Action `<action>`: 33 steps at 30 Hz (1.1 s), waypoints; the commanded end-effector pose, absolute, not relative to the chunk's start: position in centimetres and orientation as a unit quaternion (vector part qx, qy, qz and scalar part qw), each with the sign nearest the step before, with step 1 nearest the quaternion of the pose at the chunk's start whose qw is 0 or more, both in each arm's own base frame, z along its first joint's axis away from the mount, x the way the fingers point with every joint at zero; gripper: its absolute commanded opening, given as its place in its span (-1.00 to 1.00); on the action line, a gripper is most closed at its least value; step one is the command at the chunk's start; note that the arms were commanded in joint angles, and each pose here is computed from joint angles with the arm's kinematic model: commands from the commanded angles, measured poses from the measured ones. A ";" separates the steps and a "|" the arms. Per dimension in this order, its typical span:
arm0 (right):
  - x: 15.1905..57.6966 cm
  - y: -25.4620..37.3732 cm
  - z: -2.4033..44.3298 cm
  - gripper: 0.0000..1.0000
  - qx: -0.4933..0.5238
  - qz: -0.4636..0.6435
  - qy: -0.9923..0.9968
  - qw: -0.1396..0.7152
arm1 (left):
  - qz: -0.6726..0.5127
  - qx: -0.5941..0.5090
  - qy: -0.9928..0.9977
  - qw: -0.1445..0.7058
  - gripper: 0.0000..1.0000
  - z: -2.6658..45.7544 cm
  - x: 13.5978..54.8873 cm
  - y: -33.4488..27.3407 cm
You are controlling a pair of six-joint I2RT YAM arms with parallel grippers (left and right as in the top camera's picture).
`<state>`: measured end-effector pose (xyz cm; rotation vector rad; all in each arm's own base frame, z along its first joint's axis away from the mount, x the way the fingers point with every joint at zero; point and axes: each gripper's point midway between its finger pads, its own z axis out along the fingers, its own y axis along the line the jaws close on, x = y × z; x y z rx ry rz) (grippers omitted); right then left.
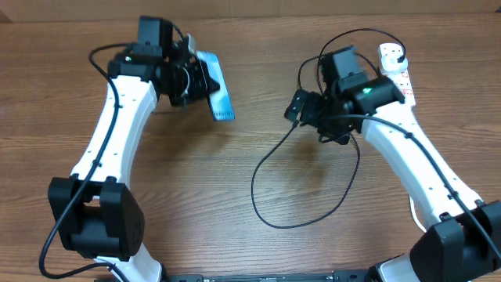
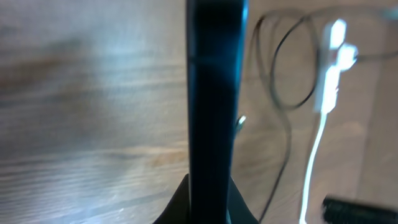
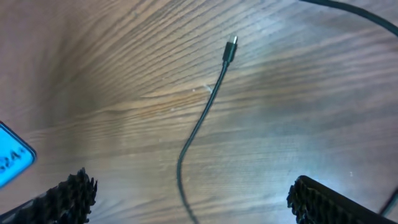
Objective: Plug charger to phone and switch on socket
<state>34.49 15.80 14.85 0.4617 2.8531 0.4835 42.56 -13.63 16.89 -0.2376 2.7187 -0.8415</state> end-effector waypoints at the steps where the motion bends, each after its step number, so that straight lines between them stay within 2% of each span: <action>1: 34.4 15.1 13.2 1.00 0.139 0.132 0.974 0.123 | -0.300 -0.010 0.944 0.139 -0.92 15.9 41.6 -14.7; 9: 34.3 15.7 9.8 1.00 0.135 0.149 0.972 0.123 | -0.293 0.020 0.949 0.114 -0.92 13.9 39.8 -16.0; 14: 33.3 15.3 8.0 1.00 0.119 0.137 0.978 0.107 | -0.285 0.084 0.947 0.122 -0.91 13.6 39.1 -17.3; 24: 31.8 17.2 5.8 0.96 0.067 0.173 0.982 0.042 | -0.218 0.052 0.965 0.135 -0.91 12.6 40.1 -15.5; 29: 32.4 17.4 7.5 0.91 0.048 0.164 0.985 0.031 | -0.212 0.045 0.966 0.144 -0.90 12.6 40.6 -15.3; 33: 34.3 16.8 9.9 0.76 0.049 0.133 0.989 0.048 | -0.215 0.031 0.965 0.145 -0.92 12.7 40.8 -15.3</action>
